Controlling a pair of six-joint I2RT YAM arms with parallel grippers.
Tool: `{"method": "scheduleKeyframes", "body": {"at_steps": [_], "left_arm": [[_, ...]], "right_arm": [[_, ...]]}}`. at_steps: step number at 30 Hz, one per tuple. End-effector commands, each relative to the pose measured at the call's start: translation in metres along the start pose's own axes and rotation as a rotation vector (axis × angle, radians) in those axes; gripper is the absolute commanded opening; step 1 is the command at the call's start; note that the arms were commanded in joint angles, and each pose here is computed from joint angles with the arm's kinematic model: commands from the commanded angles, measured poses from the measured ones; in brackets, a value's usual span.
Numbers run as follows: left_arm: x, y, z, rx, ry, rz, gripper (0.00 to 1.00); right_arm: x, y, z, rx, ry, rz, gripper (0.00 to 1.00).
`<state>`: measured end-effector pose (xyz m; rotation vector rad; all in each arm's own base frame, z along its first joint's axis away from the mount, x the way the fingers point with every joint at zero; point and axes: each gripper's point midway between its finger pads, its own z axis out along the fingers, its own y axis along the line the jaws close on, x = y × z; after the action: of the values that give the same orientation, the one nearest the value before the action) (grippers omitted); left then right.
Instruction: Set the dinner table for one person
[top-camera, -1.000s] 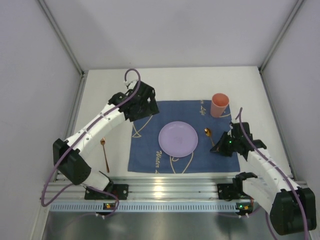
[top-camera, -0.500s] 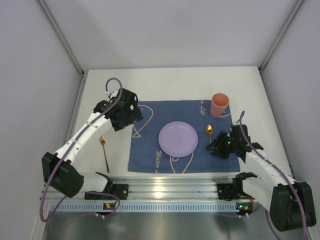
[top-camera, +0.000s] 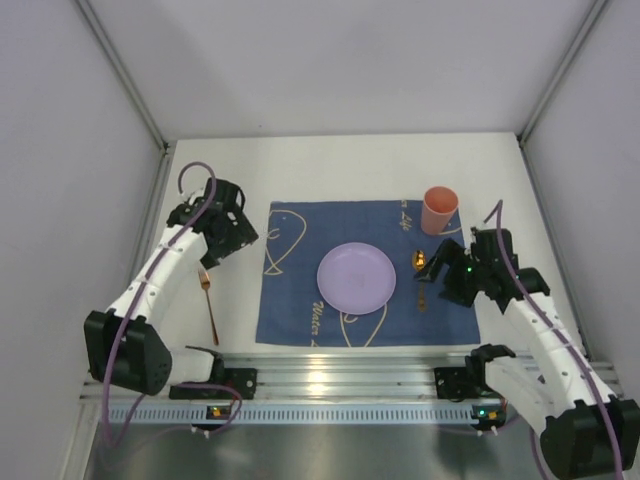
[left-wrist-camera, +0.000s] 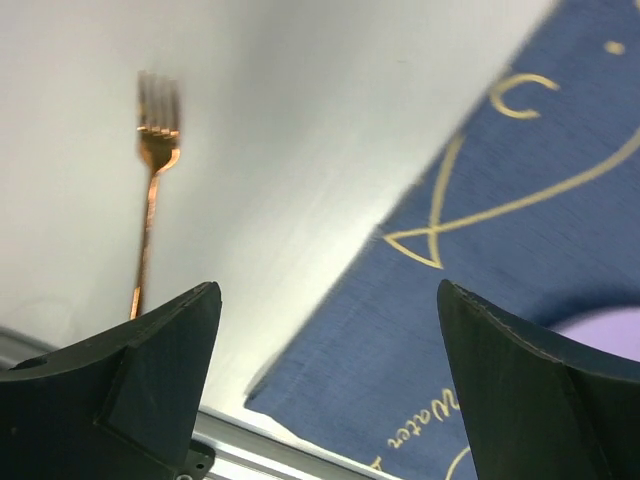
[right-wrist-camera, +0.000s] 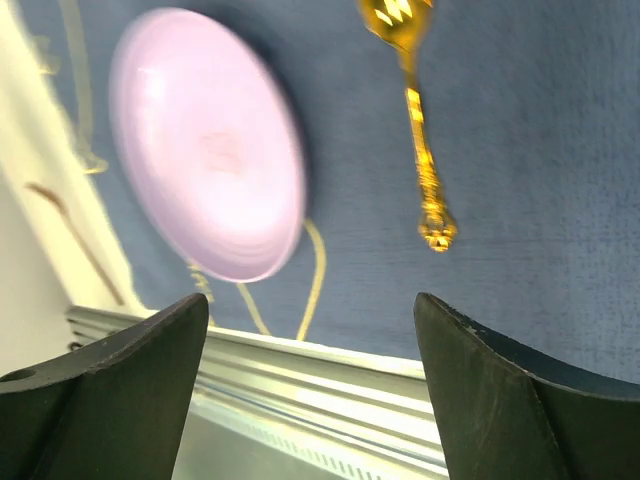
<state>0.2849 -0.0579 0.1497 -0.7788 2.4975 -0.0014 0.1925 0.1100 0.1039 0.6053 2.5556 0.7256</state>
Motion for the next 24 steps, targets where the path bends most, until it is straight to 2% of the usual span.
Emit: {"method": "scheduleKeyframes", "body": {"at_steps": [1,5,8,19,24], "left_arm": [[-0.01,0.046,0.01,-0.094,-0.014,-0.076,0.94],[-0.011,0.087,0.04,-0.145,0.002,-0.193,0.92],[-0.009,0.102,0.056,-0.159,0.015,-0.21,0.91],[-0.025,0.108,0.112,-0.153,0.007,-0.052,0.89],[-0.014,0.111,0.129,-0.136,0.053,0.022,0.89]], "right_arm": [[-0.01,0.02,-0.043,-0.016,-0.052,-0.058,0.84],[-0.018,0.033,-0.077,-0.012,-0.107,-0.09,0.85],[-0.019,0.03,-0.085,0.02,-0.111,-0.115,0.85],[-0.005,0.01,-0.087,0.092,-0.068,-0.118,0.85],[-0.004,0.007,-0.082,0.106,-0.059,-0.098,0.85]]}}
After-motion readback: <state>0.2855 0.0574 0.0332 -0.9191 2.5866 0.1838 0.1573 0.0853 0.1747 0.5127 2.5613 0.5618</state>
